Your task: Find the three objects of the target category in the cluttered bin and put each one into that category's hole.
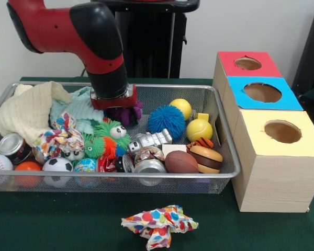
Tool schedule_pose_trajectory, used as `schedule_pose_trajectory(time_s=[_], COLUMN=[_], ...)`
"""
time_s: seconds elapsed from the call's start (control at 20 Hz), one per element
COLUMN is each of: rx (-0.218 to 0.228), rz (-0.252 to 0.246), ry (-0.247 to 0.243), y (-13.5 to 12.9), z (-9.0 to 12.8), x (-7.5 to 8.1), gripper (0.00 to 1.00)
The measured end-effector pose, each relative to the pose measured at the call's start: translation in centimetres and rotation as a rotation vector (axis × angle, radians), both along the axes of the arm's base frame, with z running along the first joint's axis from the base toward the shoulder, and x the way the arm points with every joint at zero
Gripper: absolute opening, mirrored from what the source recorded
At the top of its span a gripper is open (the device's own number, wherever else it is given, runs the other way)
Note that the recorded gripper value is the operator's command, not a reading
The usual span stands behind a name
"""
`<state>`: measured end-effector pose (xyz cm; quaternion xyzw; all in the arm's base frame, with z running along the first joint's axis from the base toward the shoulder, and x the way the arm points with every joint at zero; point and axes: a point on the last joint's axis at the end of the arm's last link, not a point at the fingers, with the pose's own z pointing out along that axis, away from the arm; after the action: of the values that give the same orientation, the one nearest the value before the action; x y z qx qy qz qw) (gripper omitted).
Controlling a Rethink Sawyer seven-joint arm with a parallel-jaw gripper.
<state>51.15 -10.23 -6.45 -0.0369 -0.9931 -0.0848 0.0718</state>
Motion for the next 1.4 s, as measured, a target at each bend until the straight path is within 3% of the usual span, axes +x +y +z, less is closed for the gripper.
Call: schedule_pose_trajectory(time_s=[0.3,0.65,1.0,1.4], rx=[-0.028,-0.055,-0.011,-0.031], rz=[0.063,0.055,-0.052,-0.056], ry=[-0.045,-0.069,0.033,0.062], y=[0.4,-1.1,-2.1,-2.4], z=[0.3,1.7,4.2,8.8], x=[-0.6,0.2,1.0,2.8], gripper=[1.0,1.0,1.0,1.0])
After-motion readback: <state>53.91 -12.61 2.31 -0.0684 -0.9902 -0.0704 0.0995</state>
